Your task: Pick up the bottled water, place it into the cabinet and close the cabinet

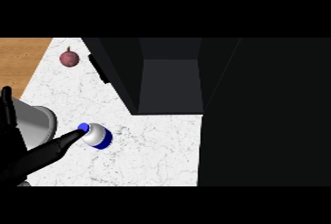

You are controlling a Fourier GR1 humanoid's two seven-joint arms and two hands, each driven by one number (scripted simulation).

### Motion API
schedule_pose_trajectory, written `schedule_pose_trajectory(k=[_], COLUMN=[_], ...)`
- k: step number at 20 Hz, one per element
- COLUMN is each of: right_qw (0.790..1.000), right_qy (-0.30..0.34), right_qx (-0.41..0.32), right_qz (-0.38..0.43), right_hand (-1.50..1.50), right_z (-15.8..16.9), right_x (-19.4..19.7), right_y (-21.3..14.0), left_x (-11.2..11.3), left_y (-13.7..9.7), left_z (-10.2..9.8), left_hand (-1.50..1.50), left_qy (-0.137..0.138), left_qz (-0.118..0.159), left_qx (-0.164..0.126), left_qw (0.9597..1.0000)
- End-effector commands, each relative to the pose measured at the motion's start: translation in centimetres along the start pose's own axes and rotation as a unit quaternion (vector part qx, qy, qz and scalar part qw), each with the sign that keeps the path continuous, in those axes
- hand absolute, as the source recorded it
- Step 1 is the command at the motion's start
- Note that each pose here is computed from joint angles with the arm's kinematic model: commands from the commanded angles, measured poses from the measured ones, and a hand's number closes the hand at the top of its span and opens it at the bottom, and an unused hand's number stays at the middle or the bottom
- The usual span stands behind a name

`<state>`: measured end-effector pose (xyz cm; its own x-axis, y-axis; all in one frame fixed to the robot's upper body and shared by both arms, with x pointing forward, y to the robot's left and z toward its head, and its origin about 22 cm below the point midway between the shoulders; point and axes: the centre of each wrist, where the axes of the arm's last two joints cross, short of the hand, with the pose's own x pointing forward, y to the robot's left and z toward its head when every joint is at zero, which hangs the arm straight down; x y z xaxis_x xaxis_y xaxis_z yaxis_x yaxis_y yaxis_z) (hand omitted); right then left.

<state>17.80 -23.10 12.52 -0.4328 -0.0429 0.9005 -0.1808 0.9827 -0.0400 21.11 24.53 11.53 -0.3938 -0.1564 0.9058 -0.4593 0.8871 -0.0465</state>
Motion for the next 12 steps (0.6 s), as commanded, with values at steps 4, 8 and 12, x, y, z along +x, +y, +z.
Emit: schedule_pose_trajectory(k=[4, 8, 12], right_qw=[0.997, 0.997, 0.997], right_qy=[0.038, 0.032, 0.025], right_qx=[0.053, 0.058, 0.049], right_qz=[-0.04, -0.044, -0.056], right_hand=[-1.5, -1.5, -1.5], right_z=[4.4, 5.8, 6.8], right_x=[2.8, 5.7, 7.5], right_y=[0.6, 1.8, 2.2], left_x=[2.8, 3.6, 2.0], left_y=[-1.5, -2.9, -2.4], left_z=[3.1, 4.4, 5.3], left_hand=[-1.5, -1.5, -1.5], left_qy=[0.05, 0.063, 0.11], left_qz=[0.02, -0.002, -0.051], left_qx=[0.087, 0.099, 0.103], left_qw=[0.9948, 0.9931, 0.9873])
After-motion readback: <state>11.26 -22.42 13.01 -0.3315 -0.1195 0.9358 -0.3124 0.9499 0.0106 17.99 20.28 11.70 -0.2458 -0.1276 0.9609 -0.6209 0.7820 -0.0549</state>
